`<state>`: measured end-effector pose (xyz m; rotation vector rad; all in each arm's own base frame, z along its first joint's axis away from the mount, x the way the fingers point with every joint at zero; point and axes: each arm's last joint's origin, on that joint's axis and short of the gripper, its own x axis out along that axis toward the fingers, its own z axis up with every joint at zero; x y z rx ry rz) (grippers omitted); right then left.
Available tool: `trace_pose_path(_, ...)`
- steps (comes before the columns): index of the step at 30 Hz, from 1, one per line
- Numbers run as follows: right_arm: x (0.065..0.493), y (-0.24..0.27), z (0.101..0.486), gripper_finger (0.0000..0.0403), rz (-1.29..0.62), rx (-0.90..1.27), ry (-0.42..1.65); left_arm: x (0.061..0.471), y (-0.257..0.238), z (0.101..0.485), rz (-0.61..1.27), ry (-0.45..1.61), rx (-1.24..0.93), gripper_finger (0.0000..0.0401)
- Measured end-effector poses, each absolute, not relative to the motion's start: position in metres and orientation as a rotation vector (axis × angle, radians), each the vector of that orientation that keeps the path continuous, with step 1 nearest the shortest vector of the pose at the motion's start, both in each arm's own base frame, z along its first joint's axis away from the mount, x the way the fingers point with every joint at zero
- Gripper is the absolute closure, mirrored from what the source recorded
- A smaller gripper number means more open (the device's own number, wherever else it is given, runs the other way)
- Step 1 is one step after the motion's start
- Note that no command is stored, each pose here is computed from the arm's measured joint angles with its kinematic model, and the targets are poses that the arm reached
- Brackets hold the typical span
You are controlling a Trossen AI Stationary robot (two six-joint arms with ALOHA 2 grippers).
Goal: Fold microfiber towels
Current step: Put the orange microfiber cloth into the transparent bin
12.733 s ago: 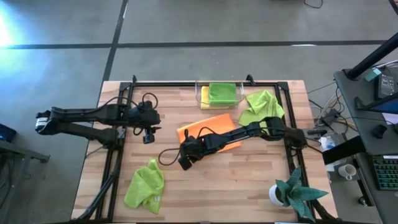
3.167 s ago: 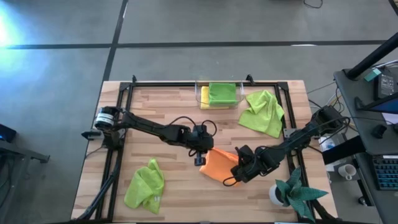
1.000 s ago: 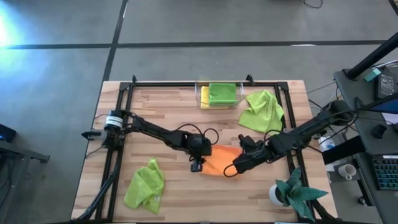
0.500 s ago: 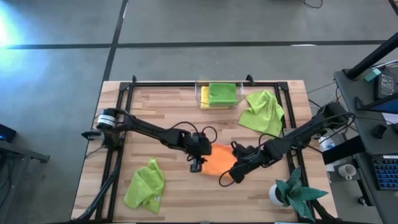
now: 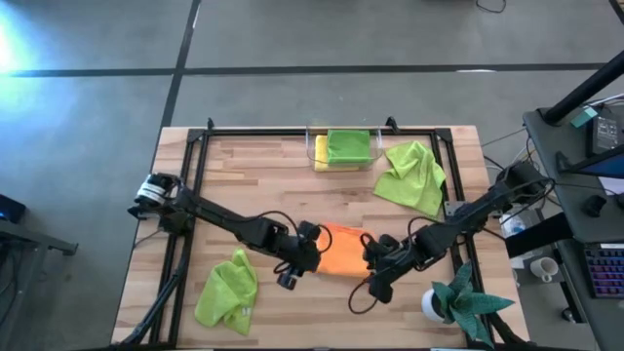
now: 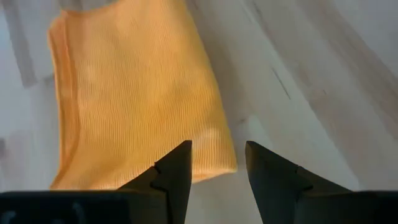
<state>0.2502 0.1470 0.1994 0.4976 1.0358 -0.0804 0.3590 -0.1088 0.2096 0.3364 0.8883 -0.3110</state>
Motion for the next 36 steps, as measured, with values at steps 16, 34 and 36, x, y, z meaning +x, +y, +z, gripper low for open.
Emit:
trace_pose_path(16, 0.267, 0.158, 0.160, 0.0202, -0.020, 0.276, 1.066, 0.365, -0.118, 0.182, -0.326, 0.955, 0.360, 0.0266)
trace_pose_path(34, 0.269, 0.158, 0.132, 0.0202, -0.093, 0.170, 1.133, 0.376, -0.119, 0.175, -0.297, 0.873, 0.357, 0.0266)
trace_pose_path(36, 0.269, 0.157, 0.129, 0.0202, -0.108, 0.166, 1.149, 0.375, -0.119, 0.168, -0.294, 0.911, 0.366, 0.0266)
